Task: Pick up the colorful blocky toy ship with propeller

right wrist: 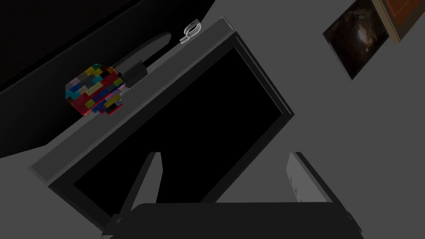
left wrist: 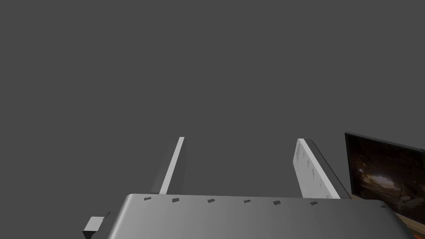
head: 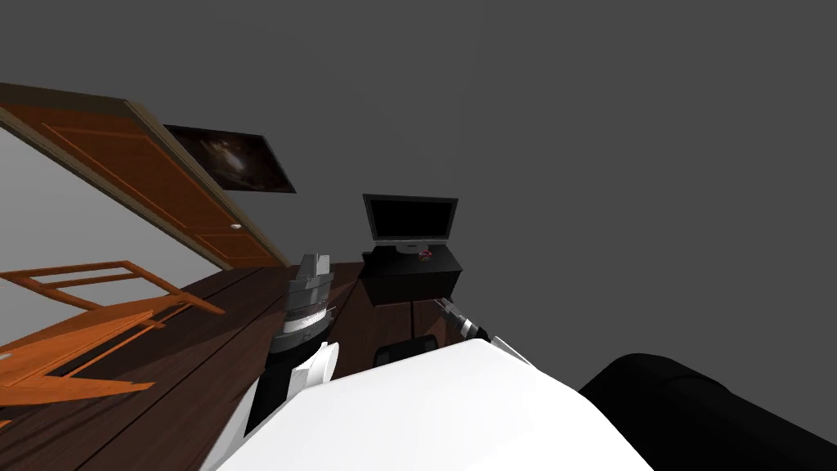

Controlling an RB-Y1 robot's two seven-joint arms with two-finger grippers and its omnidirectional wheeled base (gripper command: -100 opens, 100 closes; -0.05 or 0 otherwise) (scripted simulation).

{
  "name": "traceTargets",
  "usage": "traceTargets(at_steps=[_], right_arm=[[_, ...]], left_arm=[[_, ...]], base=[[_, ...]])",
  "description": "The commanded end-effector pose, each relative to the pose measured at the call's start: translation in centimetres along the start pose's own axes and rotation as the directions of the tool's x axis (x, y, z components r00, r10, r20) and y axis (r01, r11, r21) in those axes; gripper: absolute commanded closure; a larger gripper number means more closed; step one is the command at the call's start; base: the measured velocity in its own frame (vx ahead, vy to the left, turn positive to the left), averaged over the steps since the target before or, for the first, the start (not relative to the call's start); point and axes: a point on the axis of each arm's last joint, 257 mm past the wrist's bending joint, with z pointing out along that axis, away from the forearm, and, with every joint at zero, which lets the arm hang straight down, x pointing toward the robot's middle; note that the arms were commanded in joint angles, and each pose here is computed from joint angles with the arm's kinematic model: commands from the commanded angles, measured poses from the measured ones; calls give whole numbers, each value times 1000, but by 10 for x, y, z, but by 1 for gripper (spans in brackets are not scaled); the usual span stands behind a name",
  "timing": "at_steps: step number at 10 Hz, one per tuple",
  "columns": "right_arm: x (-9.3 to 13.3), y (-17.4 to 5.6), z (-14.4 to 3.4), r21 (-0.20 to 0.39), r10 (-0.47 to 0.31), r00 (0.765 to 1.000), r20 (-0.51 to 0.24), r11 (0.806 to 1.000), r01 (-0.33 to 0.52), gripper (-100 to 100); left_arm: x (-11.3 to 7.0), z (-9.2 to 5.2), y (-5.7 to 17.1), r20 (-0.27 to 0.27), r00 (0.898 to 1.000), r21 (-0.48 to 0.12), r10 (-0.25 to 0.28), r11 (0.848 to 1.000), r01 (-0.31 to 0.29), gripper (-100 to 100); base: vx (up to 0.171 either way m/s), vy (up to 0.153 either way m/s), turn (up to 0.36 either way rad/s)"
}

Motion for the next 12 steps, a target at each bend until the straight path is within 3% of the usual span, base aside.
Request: traceTargets(at_steps=[1, 3, 4, 5, 6, 7, 8, 9, 10, 11, 12], right_arm=[[24, -20, -15, 25, -55, 995, -84, 998, 58, -100], [31, -34, -22, 53, -55, 993, -104, 997, 61, -100], [50, -51, -41, 67, -103, 978, -183, 991, 117, -100], [55, -61, -47, 88, -102, 975, -199, 989, 122, -100], [73, -77, -67, 98, -138, 952, -272, 980, 170, -100], [75, -89, -76, 116, -143, 945, -294, 976, 184, -100], [89, -101, -96, 115, -173, 918, -357, 967, 227, -100], [91, -117, -109, 137, -177, 905, -386, 959, 247, -100], [91, -117, -109, 137, -177, 905, -386, 959, 247, -100], [100, -135, -136, 134, -210, 863, -459, 944, 301, -100], [103, -144, -144, 153, -203, 857, -474, 939, 308, -100]], left_arm=[[0, 0, 0, 0, 1000, 0, 0, 1000, 0, 0], [0, 0, 0, 0, 1000, 0, 0, 1000, 0, 0], [0, 0, 0, 0, 1000, 0, 0, 1000, 0, 0], [0, 0, 0, 0, 1000, 0, 0, 1000, 0, 0], [0, 0, 0, 0, 1000, 0, 0, 1000, 0, 0], [0, 0, 0, 0, 1000, 0, 0, 1000, 0, 0], [0, 0, 0, 0, 1000, 0, 0, 1000, 0, 0], [0, 0, 0, 0, 1000, 0, 0, 1000, 0, 0], [0, 0, 0, 0, 1000, 0, 0, 1000, 0, 0], [0, 0, 0, 0, 1000, 0, 0, 1000, 0, 0], [0, 0, 0, 0, 1000, 0, 0, 1000, 0, 0]], base=[[-47, 12, 275], [-30, 6, 33], [-36, 21, 270], [-33, 12, 135], [-32, 17, 246], [-29, 8, 132], [-25, 16, 298], [-15, 12, 145], [-5, 6, -25], [-1, 22, 310], [3, 11, 181]])
